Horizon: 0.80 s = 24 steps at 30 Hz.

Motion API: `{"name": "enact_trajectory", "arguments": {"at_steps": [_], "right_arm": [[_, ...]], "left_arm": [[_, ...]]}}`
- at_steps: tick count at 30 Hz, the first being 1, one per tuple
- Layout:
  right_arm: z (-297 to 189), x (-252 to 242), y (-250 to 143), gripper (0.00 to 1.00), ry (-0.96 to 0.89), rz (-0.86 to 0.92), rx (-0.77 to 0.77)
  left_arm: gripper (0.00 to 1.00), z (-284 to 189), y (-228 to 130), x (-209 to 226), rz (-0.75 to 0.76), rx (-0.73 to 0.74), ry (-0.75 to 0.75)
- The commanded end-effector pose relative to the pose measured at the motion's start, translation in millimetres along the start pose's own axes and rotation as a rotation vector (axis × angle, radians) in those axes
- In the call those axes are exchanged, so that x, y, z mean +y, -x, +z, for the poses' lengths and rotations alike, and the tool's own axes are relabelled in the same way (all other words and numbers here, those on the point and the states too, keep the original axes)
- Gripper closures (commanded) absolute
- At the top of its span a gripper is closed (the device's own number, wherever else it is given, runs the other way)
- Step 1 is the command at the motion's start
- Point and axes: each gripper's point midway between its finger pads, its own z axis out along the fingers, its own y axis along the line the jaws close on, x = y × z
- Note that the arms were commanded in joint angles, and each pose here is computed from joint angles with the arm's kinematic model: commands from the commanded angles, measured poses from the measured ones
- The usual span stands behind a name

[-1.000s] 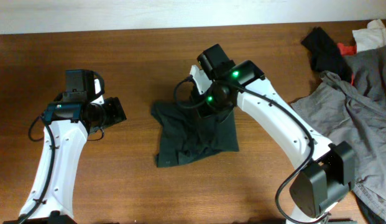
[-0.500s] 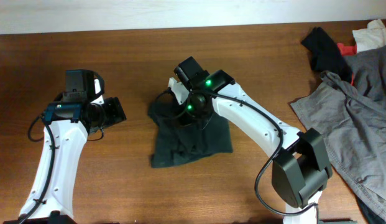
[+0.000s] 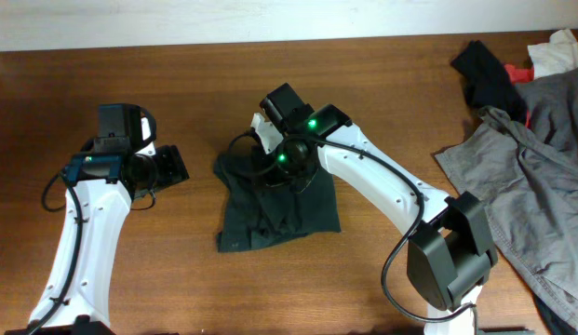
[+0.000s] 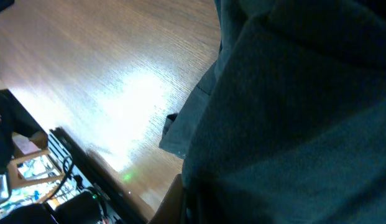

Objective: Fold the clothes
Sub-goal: 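Fold the lifted right end leftward over the bundle with the right gripper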

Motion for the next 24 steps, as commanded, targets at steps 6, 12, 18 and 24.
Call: {"name": "enact_trajectory", "arguments": {"at_steps": [6,12,18,24], "right_arm": [[8,3,8,0.96,0.02,0.008,-0.014],[29,-1,11,0.96,0.025,0.001,-0.002],[55,17,5,0.96,0.046,-0.055,0.023],[68,29,-1,0.91,0.0,-0.107,0.015]], "left_arm": [[0.32,-8,8,2,-0.007,-0.035,0.006],[0.33,-8,8,1,-0.006,-0.033,-0.001],[0.32,-8,8,1,-0.006,-0.033,0.0],[0.32,-8,8,1,-0.006,-0.033,-0.001]]}}
